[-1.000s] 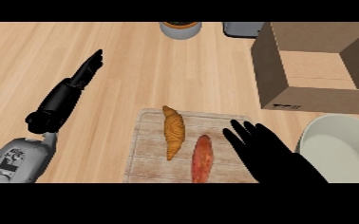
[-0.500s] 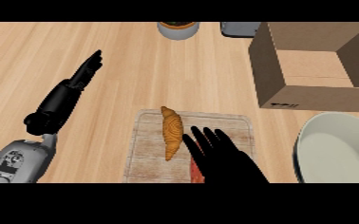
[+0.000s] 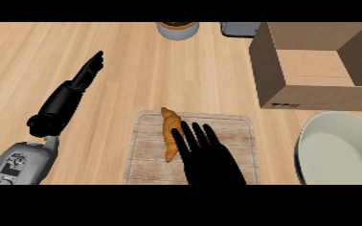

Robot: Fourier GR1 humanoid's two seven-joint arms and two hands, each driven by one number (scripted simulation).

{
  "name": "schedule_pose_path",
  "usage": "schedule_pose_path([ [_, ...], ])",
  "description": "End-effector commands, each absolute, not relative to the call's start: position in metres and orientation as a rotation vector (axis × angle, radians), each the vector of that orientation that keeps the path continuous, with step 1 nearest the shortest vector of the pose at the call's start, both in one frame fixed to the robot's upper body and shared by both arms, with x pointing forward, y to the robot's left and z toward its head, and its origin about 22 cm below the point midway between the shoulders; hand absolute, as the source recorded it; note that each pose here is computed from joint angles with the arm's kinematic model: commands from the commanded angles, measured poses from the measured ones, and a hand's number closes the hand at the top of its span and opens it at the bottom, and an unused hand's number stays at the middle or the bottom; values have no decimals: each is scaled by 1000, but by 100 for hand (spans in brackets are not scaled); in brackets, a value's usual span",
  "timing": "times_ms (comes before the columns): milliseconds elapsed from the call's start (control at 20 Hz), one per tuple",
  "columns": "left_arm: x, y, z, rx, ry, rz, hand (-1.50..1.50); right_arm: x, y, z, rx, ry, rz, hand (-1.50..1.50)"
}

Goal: Pick the sweet potato from the cutting board and place it in the cardboard box

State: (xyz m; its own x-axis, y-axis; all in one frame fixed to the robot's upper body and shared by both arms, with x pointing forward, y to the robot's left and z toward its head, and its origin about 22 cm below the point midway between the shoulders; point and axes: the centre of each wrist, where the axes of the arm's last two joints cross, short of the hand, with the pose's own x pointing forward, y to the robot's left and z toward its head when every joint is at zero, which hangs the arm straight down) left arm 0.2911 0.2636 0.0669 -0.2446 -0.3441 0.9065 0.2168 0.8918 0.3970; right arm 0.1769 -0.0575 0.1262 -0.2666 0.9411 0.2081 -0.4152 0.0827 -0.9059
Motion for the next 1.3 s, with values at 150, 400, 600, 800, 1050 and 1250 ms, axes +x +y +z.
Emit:
schedule_pose_path([
  [150,289,280,64,101,-1761,-546,0,176,-36,107,-796,-989,1463,-150],
  [400,298,262,71,108,-1743,-521,0,186,-36,101,-828,-951,1476,-150],
  [600,278,275,56,97,-1742,-520,0,188,-46,88,-813,-947,1446,-150],
  [800,292,262,64,101,-1751,-514,0,180,-51,80,-779,-956,1469,-150],
  [1050,281,255,78,108,-1743,-534,0,183,-33,64,-762,-923,1481,-150],
  [1250,296,268,79,98,-1752,-524,0,187,-53,60,-813,-874,1486,-150],
])
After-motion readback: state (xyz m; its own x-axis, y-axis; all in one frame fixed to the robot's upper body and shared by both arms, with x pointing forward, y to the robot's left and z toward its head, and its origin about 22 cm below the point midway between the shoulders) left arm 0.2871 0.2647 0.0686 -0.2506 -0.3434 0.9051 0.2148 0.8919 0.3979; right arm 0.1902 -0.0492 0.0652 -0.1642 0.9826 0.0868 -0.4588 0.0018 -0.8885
